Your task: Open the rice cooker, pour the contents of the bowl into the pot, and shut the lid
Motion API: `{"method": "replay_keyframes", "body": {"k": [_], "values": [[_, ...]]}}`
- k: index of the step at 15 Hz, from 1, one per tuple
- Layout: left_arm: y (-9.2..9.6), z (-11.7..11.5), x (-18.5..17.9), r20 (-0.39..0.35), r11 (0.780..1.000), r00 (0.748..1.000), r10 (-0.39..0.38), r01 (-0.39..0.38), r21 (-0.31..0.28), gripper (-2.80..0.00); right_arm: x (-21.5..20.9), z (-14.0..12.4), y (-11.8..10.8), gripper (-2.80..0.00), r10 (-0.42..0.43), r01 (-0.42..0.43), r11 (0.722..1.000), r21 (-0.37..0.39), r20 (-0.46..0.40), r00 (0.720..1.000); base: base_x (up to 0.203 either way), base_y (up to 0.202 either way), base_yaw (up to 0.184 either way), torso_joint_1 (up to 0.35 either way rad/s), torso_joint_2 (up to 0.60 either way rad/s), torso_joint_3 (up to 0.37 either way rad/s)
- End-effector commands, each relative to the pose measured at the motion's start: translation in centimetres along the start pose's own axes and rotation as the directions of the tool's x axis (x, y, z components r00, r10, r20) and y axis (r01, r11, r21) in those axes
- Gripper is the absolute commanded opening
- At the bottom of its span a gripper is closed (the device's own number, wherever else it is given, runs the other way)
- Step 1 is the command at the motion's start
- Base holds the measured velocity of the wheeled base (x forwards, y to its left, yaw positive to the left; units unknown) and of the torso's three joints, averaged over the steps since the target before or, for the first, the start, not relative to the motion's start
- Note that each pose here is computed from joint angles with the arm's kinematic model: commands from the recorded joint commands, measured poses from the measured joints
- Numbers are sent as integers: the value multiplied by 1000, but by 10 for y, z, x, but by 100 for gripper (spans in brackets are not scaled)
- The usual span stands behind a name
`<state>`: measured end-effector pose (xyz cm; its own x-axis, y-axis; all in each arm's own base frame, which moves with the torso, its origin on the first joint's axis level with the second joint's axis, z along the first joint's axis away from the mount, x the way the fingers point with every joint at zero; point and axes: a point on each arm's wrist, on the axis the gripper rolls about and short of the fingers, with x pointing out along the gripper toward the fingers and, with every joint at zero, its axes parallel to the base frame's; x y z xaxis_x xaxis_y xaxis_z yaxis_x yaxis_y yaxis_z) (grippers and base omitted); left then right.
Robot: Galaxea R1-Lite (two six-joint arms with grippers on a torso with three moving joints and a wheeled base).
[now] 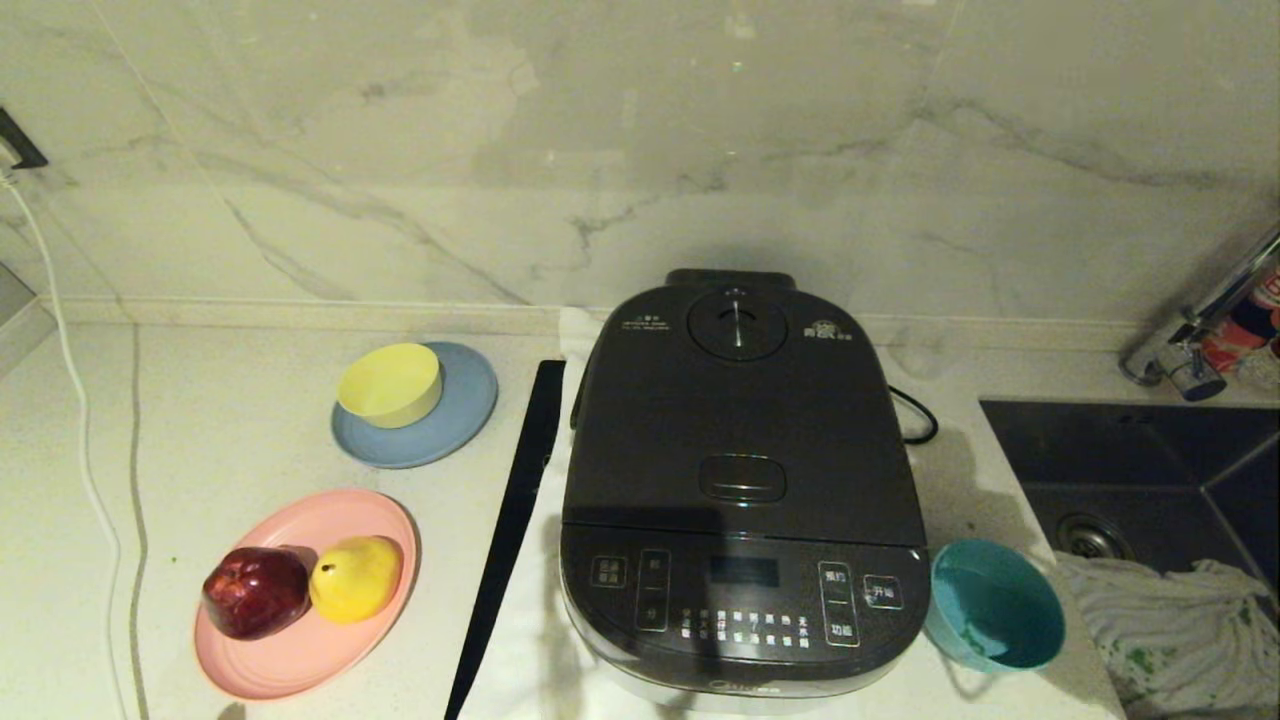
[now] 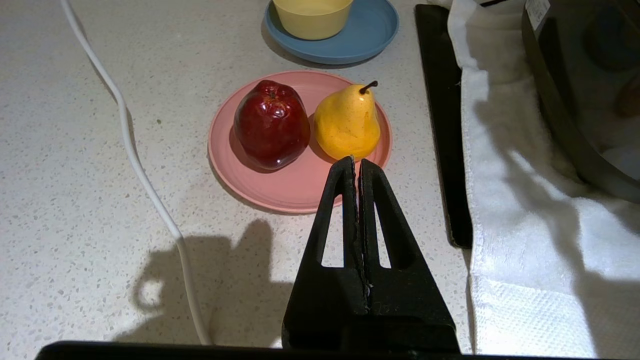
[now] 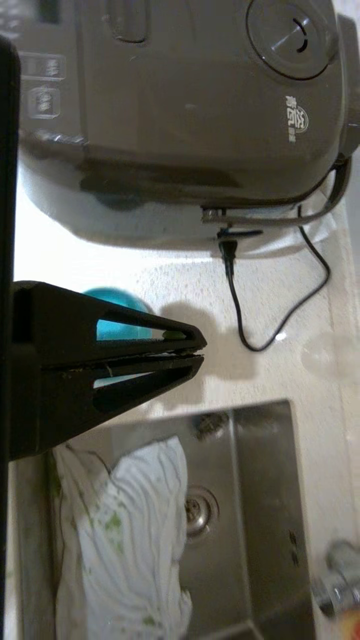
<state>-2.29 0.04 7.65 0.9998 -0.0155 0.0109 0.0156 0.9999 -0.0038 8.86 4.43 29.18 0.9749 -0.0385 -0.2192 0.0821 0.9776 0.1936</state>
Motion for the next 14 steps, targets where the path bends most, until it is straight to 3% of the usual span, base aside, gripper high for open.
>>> {"method": "replay_keyframes", "body": {"k": [1,5,10,14], "values": [[0,-1,0,-3,1000,1000,0,0,1,-280,-28,-2,-22,-280,17,-20,999,31,69,997,0,0,0,0,0,0],[0,-1,0,-3,1000,1000,0,0,-1,-280,-50,-15,-45,-280,-4,0,1000,28,126,992,0,0,0,0,0,0],[0,-1,0,-2,1000,1000,0,0,-1,-280,-76,-32,-69,-280,-207,198,978,63,224,952,0,0,0,0,0,0],[0,-1,0,-2,1000,1000,0,0,0,-280,-90,-74,-84,-280,-335,333,941,51,249,909,0,0,0,0,0,0]]}}
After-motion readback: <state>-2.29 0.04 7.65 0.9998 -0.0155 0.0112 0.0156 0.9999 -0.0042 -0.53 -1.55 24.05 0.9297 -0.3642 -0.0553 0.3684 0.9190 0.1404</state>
